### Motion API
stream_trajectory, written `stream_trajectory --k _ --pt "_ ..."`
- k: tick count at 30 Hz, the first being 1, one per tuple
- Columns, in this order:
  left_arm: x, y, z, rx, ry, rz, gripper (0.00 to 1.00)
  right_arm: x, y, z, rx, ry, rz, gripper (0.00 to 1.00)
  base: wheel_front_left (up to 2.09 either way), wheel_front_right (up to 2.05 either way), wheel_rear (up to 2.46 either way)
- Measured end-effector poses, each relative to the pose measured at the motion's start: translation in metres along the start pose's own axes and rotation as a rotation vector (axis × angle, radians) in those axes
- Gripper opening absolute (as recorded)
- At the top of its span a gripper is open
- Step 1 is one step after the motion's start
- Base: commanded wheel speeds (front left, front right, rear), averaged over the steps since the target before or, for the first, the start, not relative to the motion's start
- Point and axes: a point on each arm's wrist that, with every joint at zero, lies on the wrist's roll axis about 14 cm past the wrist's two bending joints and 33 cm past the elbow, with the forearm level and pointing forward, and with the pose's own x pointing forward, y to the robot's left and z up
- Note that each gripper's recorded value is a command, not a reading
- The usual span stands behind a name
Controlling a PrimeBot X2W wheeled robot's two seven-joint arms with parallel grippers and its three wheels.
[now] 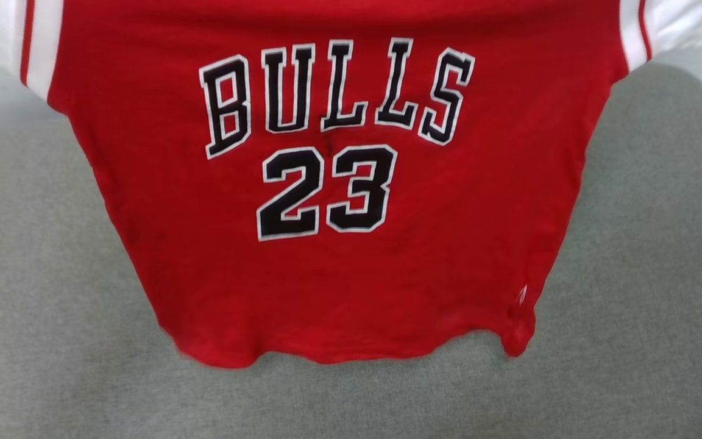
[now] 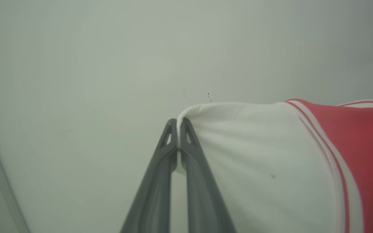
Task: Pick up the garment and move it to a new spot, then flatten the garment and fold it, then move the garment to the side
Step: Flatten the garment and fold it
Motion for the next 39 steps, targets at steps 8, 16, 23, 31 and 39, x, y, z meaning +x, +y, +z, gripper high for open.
stream_trajectory --k 8,16,23,31,39 --pt "0.055 0.000 -0.040 0.049 -0.012 -0.032 0.00 0.059 -0.008 -0.021 0.056 -0.011 -0.020 0.00 0.00 0.00 0.00" --pt "0.124 0.002 -0.090 0.066 -0.064 -0.004 0.00 0.133 -0.021 -0.054 0.033 -0.039 -0.086 0.00 0.00 0.00 0.00" --pt "0.165 0.003 -0.151 0.022 -0.075 0.056 0.00 0.185 -0.020 -0.107 0.128 -0.074 -0.148 0.00 0.00 0.00 0.00" --pt "0.157 -0.014 -0.245 -0.017 0.047 0.032 0.00 0.210 0.024 -0.204 0.200 0.018 -0.106 0.00 0.00 0.00 0.00" --pt "0.092 -0.054 -0.328 -0.100 0.270 -0.020 0.00 0.179 0.073 -0.276 0.288 0.146 -0.040 0.00 0.00 0.00 0.00"
